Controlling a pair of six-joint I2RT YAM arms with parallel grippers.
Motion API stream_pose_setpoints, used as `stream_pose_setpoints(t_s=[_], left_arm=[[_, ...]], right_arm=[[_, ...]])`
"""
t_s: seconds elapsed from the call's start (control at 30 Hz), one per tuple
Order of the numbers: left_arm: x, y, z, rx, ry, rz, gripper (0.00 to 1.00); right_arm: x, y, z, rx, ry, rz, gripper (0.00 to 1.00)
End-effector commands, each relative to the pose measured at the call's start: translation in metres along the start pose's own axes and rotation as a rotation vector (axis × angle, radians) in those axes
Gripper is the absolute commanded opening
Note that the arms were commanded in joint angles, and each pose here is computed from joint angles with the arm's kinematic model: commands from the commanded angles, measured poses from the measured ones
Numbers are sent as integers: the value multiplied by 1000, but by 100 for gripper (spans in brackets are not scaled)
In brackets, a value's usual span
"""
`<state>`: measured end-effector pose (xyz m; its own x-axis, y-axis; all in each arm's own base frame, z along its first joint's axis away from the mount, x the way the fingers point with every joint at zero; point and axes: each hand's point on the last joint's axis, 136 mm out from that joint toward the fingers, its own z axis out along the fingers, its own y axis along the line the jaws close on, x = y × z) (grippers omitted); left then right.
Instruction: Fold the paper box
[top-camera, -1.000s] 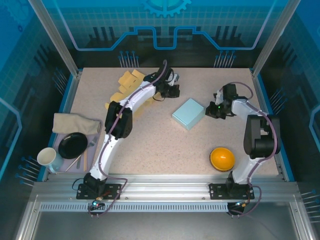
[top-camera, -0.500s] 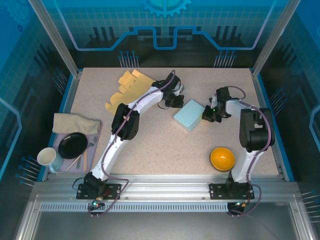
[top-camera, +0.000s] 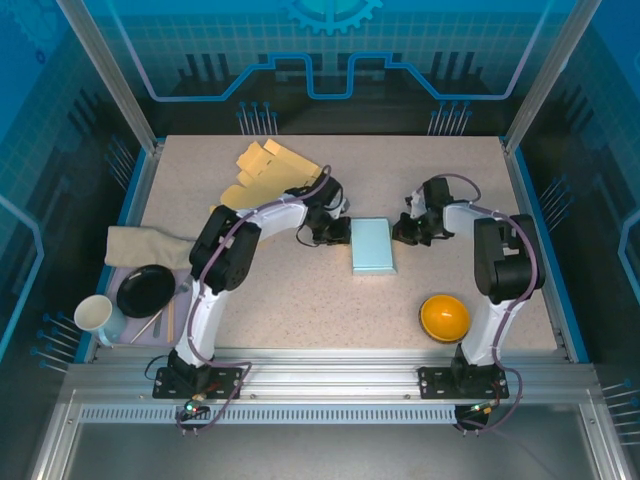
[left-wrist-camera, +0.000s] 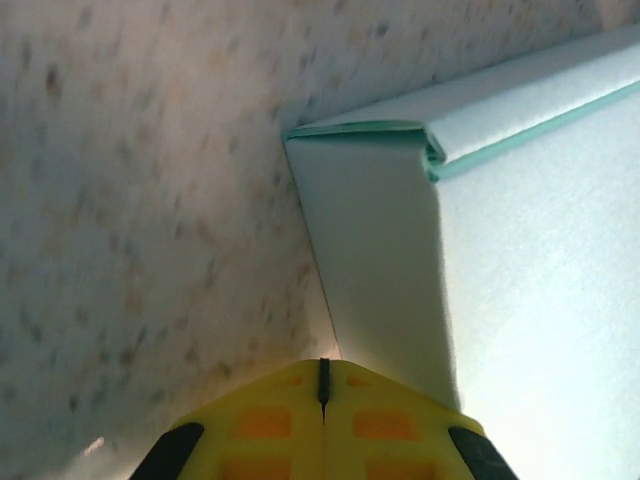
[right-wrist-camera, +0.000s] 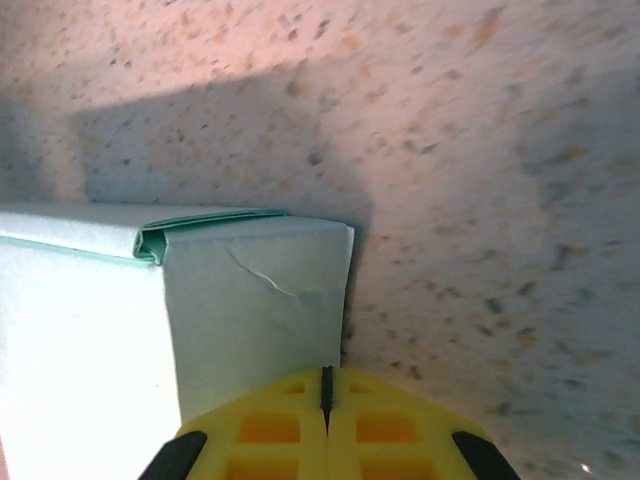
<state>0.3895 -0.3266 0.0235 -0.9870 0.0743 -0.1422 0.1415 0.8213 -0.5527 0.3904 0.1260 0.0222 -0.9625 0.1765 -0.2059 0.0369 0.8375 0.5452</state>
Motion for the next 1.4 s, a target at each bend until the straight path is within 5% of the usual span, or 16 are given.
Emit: stream_pose_setpoints(t_s=[0.0, 0.27, 0.77, 1.1, 1.37], left_arm=[[33, -50, 24, 170, 57, 46, 0], [40, -59, 30, 158, 43, 61, 0], [20, 12, 4, -80, -18, -19, 2], [-13, 28, -62, -154, -161, -38, 49], [-24, 9, -91, -122, -222, 2, 62]], right_arm=[[66, 100, 25, -335, 214, -118, 5], [118, 141, 45, -409, 326, -179, 5], [116, 47, 10, -143, 262, -91, 5], [96, 29, -17, -132, 191, -69, 5], [90, 25, -20, -118, 166, -65, 5]])
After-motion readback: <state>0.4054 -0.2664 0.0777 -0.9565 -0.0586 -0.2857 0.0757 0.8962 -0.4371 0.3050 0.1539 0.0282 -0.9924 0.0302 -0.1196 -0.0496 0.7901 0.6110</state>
